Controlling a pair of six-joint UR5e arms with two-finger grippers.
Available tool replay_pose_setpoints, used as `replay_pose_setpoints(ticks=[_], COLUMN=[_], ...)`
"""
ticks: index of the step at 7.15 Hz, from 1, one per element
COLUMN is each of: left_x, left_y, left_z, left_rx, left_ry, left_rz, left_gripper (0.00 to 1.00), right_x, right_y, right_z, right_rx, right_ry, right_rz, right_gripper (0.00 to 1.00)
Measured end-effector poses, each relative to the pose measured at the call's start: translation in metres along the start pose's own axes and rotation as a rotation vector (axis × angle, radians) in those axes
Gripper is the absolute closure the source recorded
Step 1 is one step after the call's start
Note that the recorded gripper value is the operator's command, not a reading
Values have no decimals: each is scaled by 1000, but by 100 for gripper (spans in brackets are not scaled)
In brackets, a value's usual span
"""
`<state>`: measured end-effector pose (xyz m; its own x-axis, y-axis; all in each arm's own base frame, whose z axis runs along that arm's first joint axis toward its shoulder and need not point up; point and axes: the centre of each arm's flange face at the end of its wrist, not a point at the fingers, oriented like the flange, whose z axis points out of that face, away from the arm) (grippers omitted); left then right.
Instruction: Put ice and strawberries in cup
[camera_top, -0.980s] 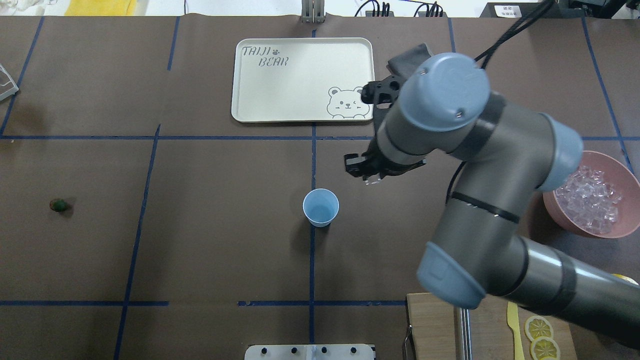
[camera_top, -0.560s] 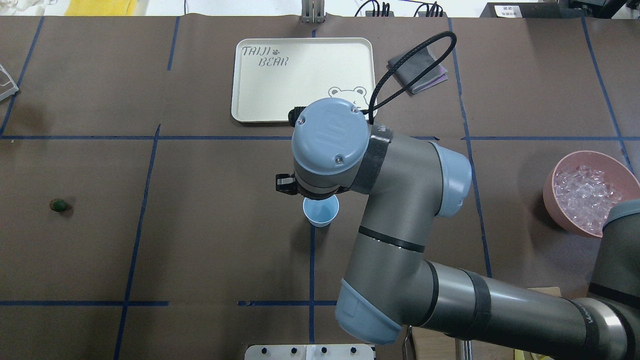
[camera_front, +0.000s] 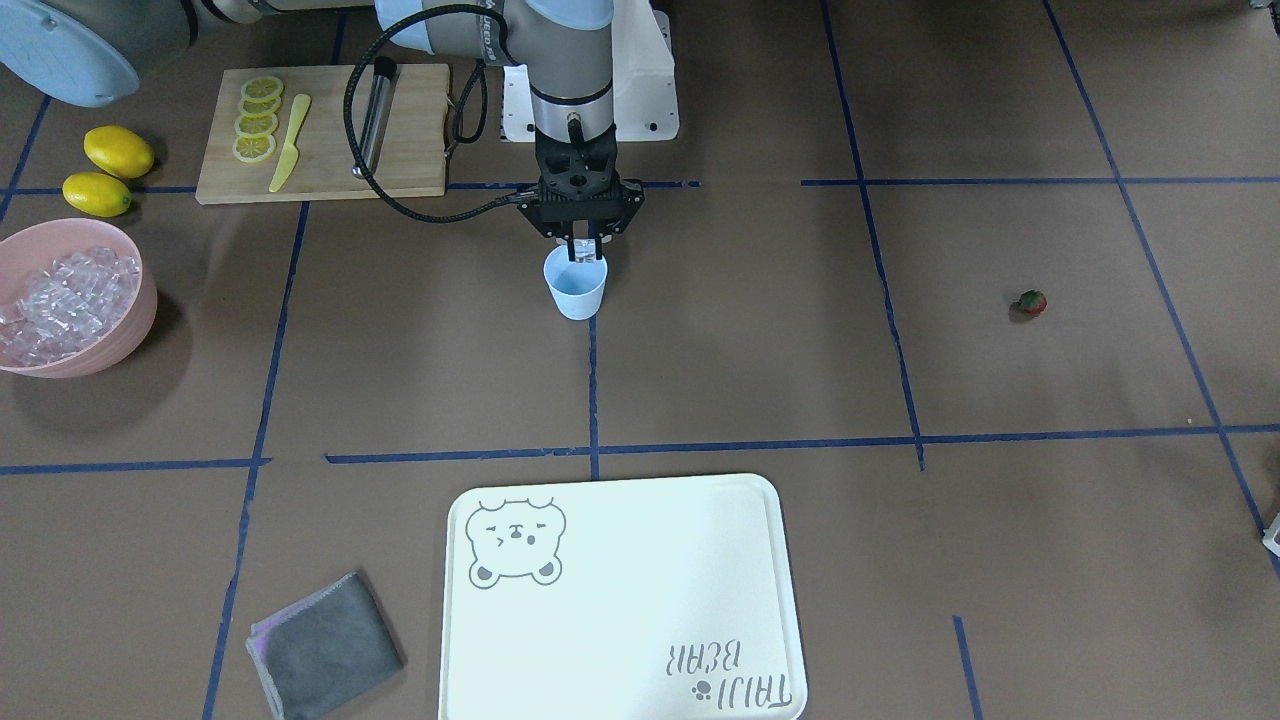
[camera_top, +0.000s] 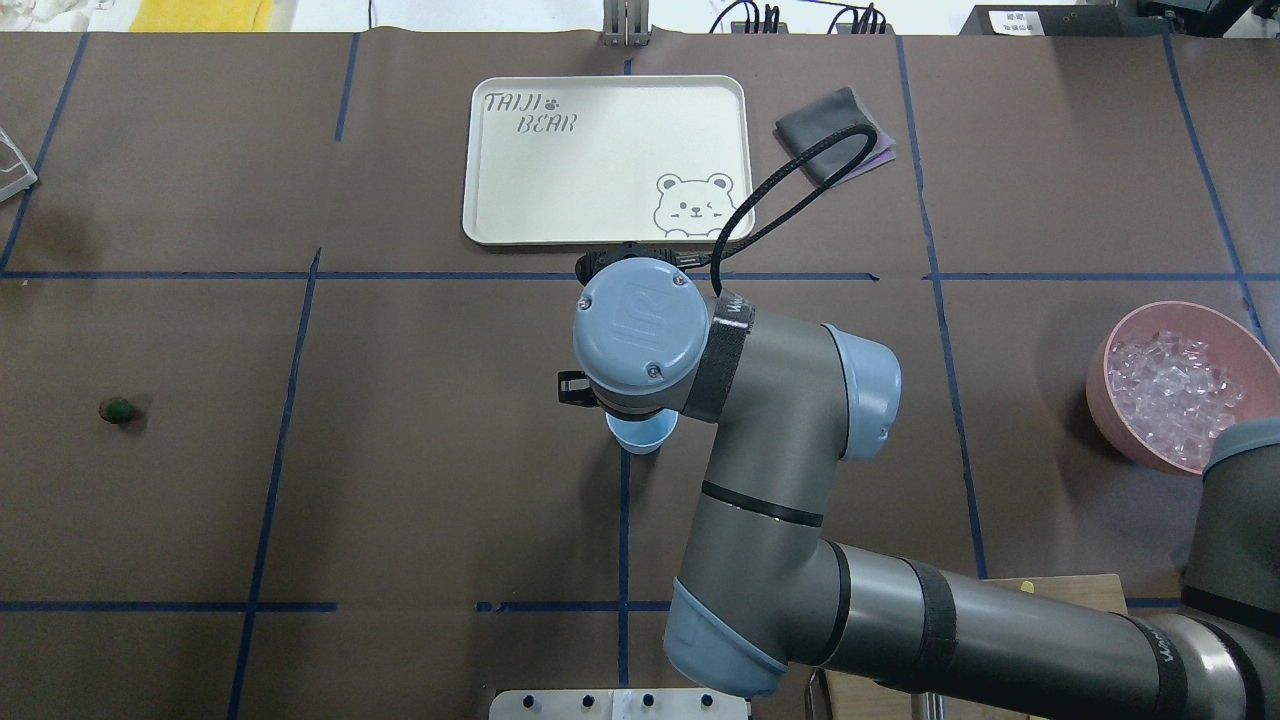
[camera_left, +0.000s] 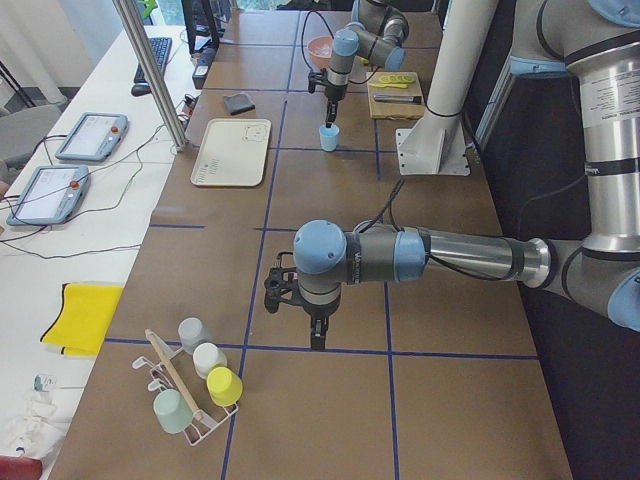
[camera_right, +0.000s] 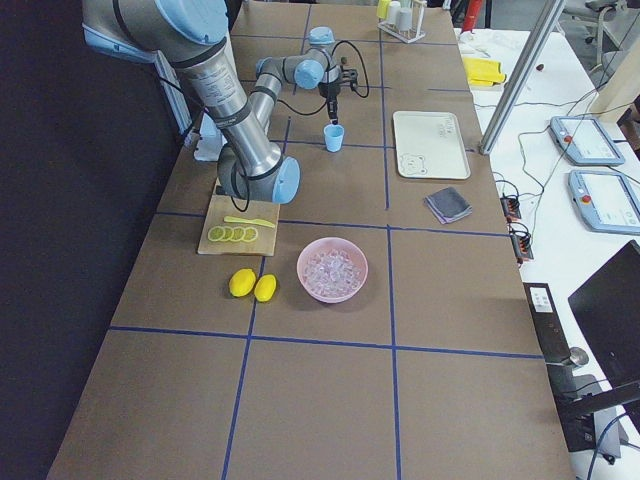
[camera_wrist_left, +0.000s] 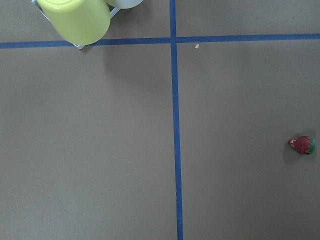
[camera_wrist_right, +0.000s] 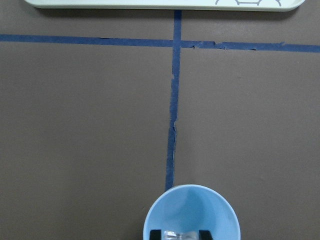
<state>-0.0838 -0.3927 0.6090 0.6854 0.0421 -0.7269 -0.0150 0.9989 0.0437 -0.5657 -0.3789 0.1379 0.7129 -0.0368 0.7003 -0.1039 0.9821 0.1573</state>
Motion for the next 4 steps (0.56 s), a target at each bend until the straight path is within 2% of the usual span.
replay_pose_setpoints(ticks=[1,4], left_x=[0,1], left_y=[0,-1], left_z=[0,-1], left_rx=[1,2], left_ry=[0,0], left_rz=[1,3], left_gripper=[0,0], right_x=[2,4], right_y=[1,2], right_z=[3,1], right_rx=[1,-2], right_ry=[5,0], right_rz=[-2,-5], right_gripper=[1,1])
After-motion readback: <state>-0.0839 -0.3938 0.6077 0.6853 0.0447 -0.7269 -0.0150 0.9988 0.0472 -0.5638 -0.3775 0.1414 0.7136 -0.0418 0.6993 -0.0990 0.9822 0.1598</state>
